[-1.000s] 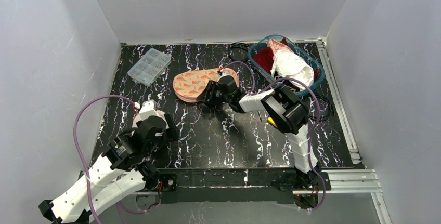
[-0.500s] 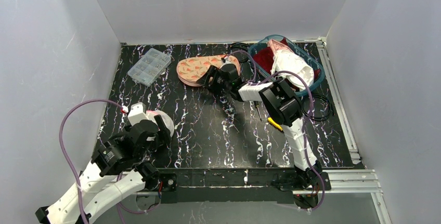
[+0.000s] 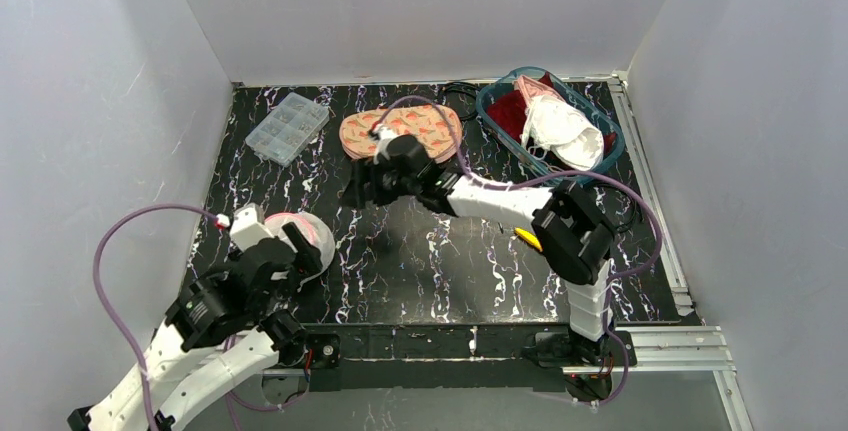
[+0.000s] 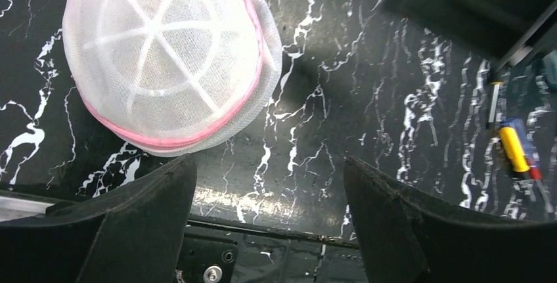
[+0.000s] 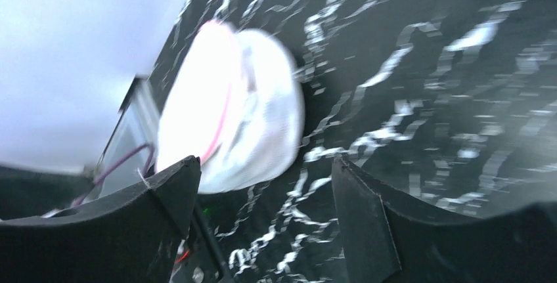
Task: Unzip the laundry bag and remove the bra
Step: Move the laundry bag to the center of the board.
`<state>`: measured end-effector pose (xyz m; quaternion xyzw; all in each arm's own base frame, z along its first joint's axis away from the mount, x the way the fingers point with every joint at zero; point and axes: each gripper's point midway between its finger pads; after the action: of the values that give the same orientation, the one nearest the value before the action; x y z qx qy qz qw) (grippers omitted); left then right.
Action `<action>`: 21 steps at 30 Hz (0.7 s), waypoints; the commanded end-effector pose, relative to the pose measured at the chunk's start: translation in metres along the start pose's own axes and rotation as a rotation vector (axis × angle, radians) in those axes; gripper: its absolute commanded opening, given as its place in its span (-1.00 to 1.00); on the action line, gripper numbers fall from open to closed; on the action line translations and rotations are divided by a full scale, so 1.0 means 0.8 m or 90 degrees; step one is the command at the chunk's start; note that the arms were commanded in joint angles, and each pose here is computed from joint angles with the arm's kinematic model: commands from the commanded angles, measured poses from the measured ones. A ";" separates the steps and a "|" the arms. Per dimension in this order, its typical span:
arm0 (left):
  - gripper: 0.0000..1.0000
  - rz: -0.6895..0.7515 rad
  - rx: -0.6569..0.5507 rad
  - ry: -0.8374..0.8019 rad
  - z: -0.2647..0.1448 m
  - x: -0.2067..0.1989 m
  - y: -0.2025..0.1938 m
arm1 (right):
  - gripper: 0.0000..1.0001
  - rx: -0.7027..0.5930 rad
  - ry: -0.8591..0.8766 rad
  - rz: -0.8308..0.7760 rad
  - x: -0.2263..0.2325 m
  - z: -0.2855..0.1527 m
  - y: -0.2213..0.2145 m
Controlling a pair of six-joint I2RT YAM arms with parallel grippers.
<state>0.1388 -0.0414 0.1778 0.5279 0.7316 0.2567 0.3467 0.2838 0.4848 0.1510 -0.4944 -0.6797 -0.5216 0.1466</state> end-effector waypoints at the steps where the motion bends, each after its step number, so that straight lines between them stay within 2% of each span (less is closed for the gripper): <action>1: 0.60 -0.023 -0.064 -0.014 -0.019 0.017 0.024 | 0.58 0.075 0.018 -0.056 0.029 0.007 -0.045; 7: 0.59 -0.048 -0.106 -0.022 -0.043 0.042 0.037 | 0.54 0.097 0.037 -0.101 0.071 0.049 -0.068; 10: 0.59 -0.053 -0.104 -0.023 -0.046 0.048 0.033 | 0.54 0.103 -0.002 -0.124 0.066 0.077 -0.075; 17: 0.58 -0.059 -0.091 -0.029 -0.046 0.051 0.024 | 0.49 0.149 0.019 -0.148 0.081 0.116 -0.105; 19: 0.58 -0.060 -0.090 -0.031 -0.046 0.051 0.024 | 0.34 0.162 0.013 -0.154 0.081 0.119 -0.113; 21: 0.58 -0.059 -0.088 -0.033 -0.046 0.050 0.023 | 0.03 0.177 0.009 -0.152 0.077 0.119 -0.121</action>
<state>0.1154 -0.0059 0.2062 0.4801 0.7227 0.2670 0.4194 0.2154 0.5964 0.0930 -0.3991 -0.7865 -0.4461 0.1524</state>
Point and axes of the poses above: each gripper's point midway between its finger pads, its own z axis out along the fingers, its own x axis along the line the jaws close on, y = z × x, and after that the axes turned 6 degrees about z, right-handed
